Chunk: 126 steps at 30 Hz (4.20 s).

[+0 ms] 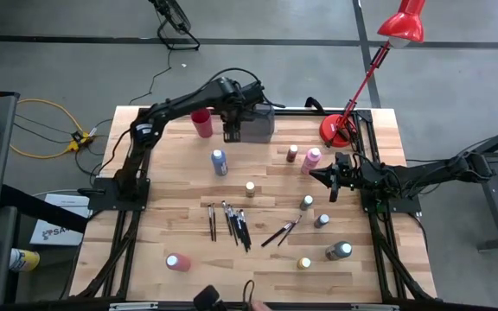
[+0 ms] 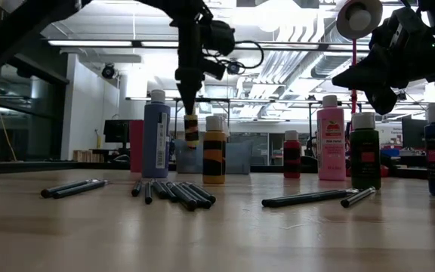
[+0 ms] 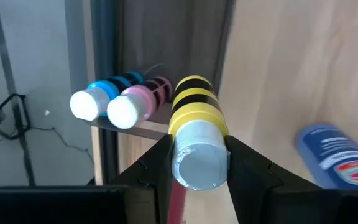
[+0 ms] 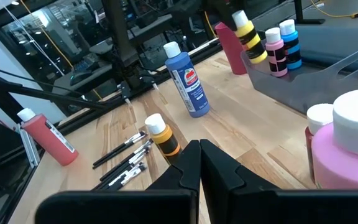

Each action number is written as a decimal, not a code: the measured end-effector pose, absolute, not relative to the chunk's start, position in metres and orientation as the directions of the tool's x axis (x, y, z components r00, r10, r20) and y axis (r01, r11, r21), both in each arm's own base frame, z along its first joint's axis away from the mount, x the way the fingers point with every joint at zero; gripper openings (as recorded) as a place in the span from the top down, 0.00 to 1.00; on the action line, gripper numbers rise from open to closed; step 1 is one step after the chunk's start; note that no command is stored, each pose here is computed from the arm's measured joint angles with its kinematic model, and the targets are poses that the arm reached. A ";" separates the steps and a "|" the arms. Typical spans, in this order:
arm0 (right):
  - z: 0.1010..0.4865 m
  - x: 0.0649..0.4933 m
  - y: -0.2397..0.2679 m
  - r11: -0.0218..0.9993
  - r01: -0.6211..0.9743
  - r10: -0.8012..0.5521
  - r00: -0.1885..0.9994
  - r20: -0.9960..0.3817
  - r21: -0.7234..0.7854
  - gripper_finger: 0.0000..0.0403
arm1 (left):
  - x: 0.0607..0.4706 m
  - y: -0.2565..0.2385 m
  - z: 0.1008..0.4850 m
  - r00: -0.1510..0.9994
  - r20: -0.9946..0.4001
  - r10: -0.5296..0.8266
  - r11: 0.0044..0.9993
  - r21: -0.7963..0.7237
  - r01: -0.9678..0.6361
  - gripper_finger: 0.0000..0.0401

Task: Pick & Place Paint Supplies
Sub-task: Put the yellow paint bottle into the black bin, then put the dark yellow paint bottle into the black bin

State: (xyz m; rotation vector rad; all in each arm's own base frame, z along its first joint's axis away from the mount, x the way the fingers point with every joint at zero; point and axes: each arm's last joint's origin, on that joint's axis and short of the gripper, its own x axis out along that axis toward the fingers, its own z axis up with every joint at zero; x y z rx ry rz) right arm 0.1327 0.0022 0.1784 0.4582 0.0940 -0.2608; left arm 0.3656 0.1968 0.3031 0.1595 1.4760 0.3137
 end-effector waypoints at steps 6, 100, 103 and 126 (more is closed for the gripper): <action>0.178 0.133 0.002 0.864 0.270 -0.228 0.962 -0.148 0.425 0.99 | 0.367 0.208 0.290 0.033 -0.956 0.291 0.955 0.288 -0.067 0.70; 0.178 0.133 0.002 0.864 0.270 -0.228 0.962 -0.148 0.425 0.99 | 0.367 0.147 0.346 0.359 -0.928 0.097 0.899 0.237 0.368 0.46; 0.178 0.133 0.002 0.864 0.270 -0.228 0.962 -0.148 0.425 0.99 | 0.372 0.125 0.345 0.362 -0.932 -0.023 0.826 0.187 0.532 0.46; 0.178 0.133 0.002 0.864 0.269 -0.227 0.963 -0.148 0.425 0.99 | 0.414 0.045 0.299 0.209 -0.974 -0.086 0.759 0.072 0.647 0.46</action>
